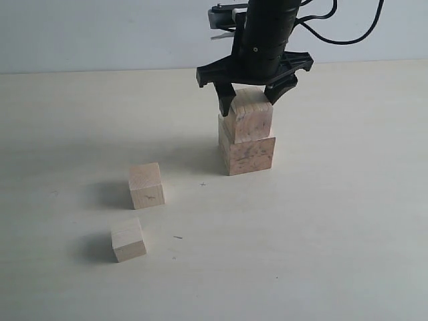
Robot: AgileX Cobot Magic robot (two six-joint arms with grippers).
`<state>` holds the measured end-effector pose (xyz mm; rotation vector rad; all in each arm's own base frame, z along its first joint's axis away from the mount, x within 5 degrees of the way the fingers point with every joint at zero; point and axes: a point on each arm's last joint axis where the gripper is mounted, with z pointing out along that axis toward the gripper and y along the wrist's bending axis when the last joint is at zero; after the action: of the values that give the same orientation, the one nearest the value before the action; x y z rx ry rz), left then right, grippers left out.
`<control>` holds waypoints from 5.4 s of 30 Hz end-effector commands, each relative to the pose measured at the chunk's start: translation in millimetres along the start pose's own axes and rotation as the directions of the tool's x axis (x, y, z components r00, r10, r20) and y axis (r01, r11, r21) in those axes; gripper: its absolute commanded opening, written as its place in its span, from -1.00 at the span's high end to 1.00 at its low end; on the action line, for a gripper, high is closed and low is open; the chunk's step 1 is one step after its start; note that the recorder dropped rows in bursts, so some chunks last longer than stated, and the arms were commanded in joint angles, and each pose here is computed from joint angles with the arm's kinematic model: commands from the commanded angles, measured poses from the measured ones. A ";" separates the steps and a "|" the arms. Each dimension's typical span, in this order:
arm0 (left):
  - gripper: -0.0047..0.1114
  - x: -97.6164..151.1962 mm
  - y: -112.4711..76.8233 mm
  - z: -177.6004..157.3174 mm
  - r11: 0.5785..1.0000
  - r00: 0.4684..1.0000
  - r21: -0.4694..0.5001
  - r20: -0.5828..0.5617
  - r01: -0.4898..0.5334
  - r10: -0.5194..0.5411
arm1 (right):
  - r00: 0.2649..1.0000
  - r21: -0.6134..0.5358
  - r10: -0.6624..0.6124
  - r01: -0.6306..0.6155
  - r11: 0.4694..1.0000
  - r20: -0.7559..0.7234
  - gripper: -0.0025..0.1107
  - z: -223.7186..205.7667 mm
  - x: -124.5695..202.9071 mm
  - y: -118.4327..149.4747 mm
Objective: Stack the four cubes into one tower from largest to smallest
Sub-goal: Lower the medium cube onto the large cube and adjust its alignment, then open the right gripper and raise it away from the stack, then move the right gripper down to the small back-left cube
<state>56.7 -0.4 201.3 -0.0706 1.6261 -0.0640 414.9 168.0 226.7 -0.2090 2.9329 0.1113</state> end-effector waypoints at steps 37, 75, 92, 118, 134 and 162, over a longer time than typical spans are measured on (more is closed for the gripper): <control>0.92 0.8 -0.4 -0.3 1.000 1.000 0.008 0.003 0.003 -0.003 | 0.998 0.002 -0.013 0.013 1.000 0.069 0.56 -19.4 -2.1 -0.1; 0.92 0.8 -0.4 -0.3 1.000 1.000 0.008 0.003 0.004 -0.004 | 0.999 0.003 -0.004 0.003 1.000 0.046 0.45 -2.3 -5.4 -5.7; 0.92 0.8 -0.4 -0.3 1.000 1.000 0.008 0.003 0.004 -0.004 | 0.997 -0.026 -0.007 0.009 1.000 0.078 -0.40 -9.8 -6.5 -2.2; 0.92 0.8 -0.4 -0.3 1.000 1.000 0.008 0.003 0.005 -0.005 | 0.957 0.022 -0.045 0.040 0.999 0.285 -0.43 -106.4 6.5 -11.8; 0.92 0.8 -0.4 -0.3 1.000 1.000 0.008 0.003 0.005 -0.005 | 0.865 -0.008 -0.083 0.101 0.995 0.495 -0.43 -211.4 51.2 -5.0; 0.92 0.8 -0.4 -0.3 1.000 1.000 0.008 0.003 0.004 -0.004 | 0.841 -0.050 -0.357 0.410 0.911 0.406 -0.43 -146.0 154.6 -5.3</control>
<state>56.7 -0.4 201.3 -0.0706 1.6261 -0.0640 246.2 125.3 353.3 -0.5912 2.4777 0.2589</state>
